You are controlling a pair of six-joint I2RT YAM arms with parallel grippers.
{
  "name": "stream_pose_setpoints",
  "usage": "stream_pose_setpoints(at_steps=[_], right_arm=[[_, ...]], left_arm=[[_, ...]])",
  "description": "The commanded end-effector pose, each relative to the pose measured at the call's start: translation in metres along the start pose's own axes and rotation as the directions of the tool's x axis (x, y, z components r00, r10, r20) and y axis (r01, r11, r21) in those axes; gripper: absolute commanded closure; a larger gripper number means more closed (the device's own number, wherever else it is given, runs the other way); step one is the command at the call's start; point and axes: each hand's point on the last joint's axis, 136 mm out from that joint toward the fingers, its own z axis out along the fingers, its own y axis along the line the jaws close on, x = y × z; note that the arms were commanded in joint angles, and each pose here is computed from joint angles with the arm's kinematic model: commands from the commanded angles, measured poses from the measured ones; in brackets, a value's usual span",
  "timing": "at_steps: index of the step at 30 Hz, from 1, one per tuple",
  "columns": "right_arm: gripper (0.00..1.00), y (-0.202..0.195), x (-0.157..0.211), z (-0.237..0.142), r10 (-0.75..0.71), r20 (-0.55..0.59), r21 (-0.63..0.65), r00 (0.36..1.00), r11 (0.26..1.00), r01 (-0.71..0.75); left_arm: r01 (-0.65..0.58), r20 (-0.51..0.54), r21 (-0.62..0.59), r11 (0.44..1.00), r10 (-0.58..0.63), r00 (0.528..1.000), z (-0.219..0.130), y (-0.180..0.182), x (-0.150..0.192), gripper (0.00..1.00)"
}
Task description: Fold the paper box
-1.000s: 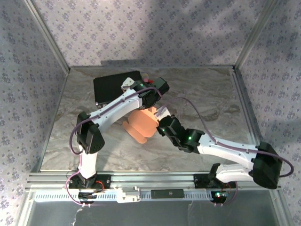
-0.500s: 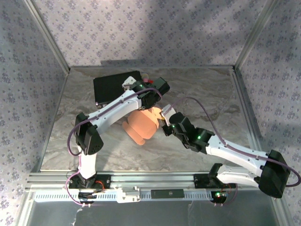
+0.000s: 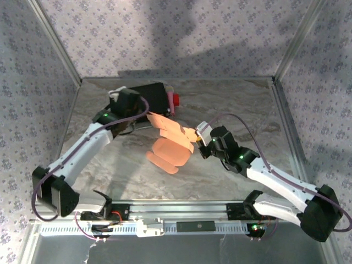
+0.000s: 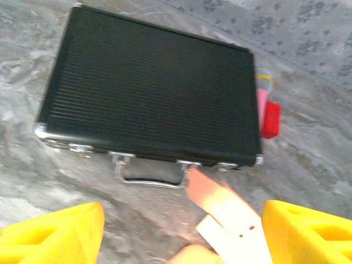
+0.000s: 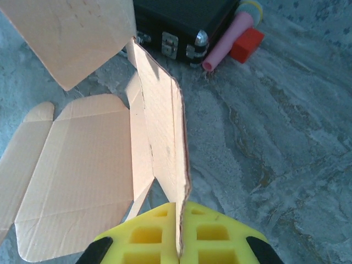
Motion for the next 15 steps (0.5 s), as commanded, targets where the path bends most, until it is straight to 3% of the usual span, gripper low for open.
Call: stream_pose_setpoints(at_steps=[1, 6, 13, 15], right_arm=[[1.00, 0.002, 0.008, 0.010, -0.004, -0.016, -0.038, 1.000, 0.999, 0.003], [1.00, -0.025, 0.013, 0.024, 0.055, -0.039, -0.010, 0.998, 0.998, -0.056], [1.00, -0.046, 0.021, 0.046, 0.068, -0.100, 0.007, 0.993, 0.998, -0.068], [1.00, -0.050, 0.022, 0.051, 0.063, -0.112, 0.010, 0.992, 0.998, -0.062]], left_arm=[[-0.134, -0.062, 0.194, 0.972, 0.148, 0.987, 0.011, -0.004, 0.013, 0.32], [-0.275, -0.076, 0.213, 0.938, 0.297, 0.952, 0.031, 0.009, 0.032, 0.52], [-0.306, -0.049, 0.378, 0.874, 0.349, 0.936, 0.063, -0.017, 0.038, 0.49], [-0.298, -0.041, 0.399, 0.867, 0.342, 0.939, 0.066, -0.025, 0.032, 0.42]])
